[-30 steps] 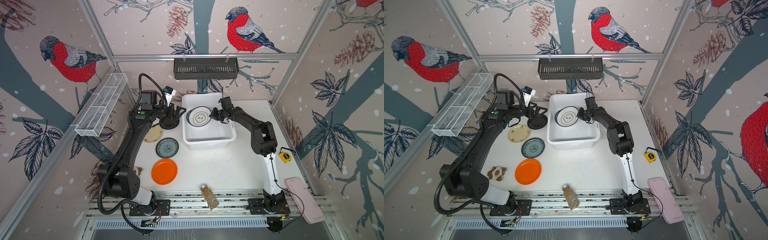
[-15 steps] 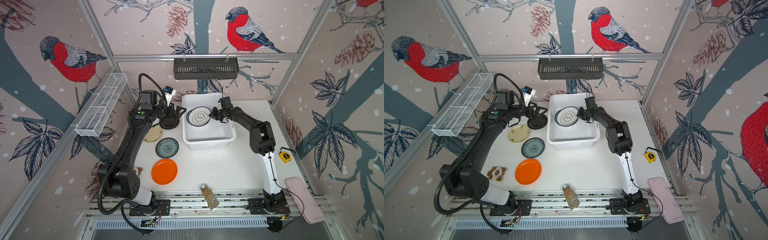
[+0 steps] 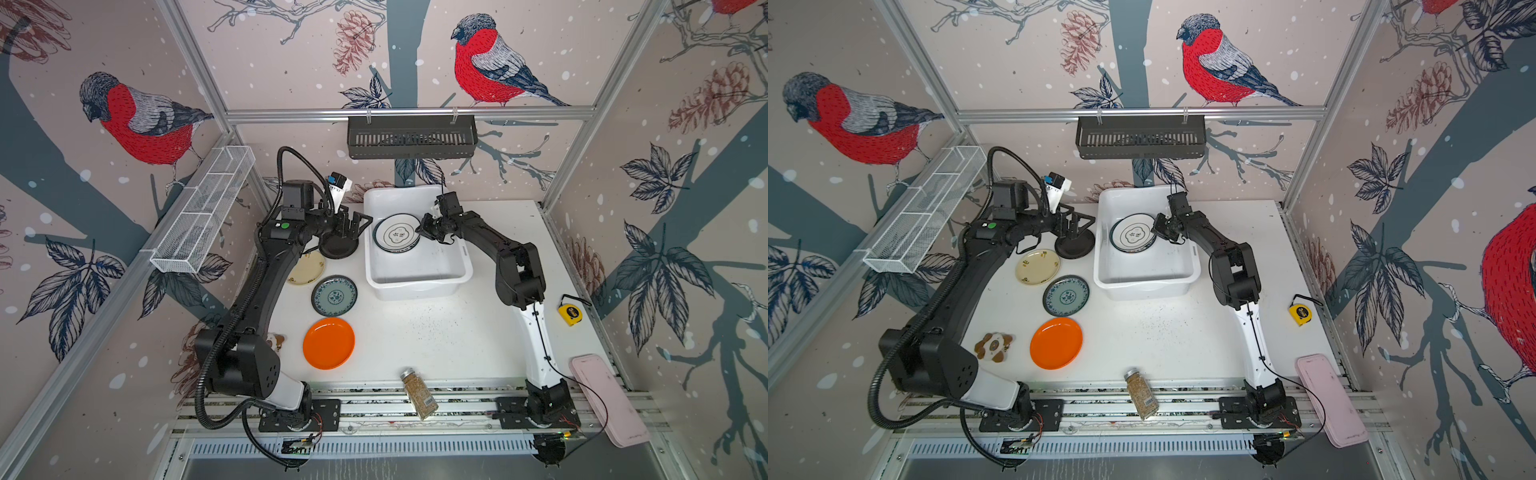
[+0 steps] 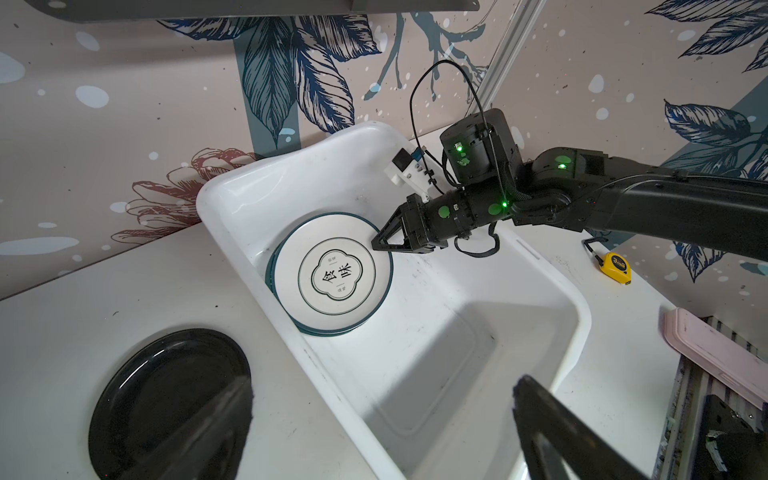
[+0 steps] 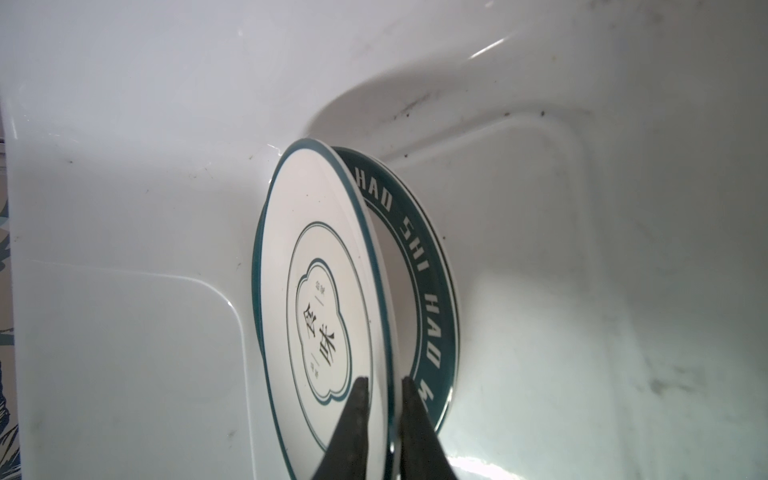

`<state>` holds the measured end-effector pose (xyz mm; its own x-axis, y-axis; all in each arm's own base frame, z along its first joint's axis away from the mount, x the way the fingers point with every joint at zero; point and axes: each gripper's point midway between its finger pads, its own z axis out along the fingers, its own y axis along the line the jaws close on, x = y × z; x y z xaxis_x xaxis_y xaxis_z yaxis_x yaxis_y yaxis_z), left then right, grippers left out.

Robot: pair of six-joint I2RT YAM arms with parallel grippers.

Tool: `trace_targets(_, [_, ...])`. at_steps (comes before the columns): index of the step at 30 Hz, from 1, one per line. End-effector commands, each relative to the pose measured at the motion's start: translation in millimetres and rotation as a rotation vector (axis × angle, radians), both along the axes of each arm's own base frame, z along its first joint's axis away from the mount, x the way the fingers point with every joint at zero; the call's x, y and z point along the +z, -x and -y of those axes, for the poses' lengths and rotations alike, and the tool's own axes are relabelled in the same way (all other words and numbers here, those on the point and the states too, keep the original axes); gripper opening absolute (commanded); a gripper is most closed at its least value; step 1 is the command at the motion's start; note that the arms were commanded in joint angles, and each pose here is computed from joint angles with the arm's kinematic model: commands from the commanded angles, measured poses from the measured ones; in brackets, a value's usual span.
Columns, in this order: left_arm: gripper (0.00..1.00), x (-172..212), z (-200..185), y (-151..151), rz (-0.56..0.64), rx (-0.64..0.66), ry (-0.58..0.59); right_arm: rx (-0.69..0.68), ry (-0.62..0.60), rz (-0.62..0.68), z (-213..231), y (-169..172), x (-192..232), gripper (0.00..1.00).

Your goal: Place the plates into the plastic bin on the countertop

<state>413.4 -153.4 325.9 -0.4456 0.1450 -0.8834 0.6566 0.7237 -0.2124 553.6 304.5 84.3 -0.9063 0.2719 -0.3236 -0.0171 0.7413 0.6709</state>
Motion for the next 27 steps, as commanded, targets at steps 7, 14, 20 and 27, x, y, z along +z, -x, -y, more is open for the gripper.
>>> trace_targets(7, [0.97, 5.4, 0.7, 3.6, 0.031, -0.020, 0.001, 0.013, 0.022, -0.010, -5.1, 0.9, -6.2, 0.20])
trace_targets(14, [0.97, 5.9, 1.0, 4.4, 0.033, -0.021, 0.001, 0.007, 0.053, -0.012, -4.1, 0.0, -7.1, 0.23])
trace_targets(20, [0.97, 4.6, 1.1, 4.9, 0.030, -0.023, 0.000, 0.008, 0.070, -0.020, -3.4, 2.0, -7.5, 0.26])
trace_targets(27, [0.97, 1.1, -0.4, 5.7, 0.028, -0.018, -0.012, 0.010, 0.095, -0.032, -1.3, -0.1, -8.1, 0.29])
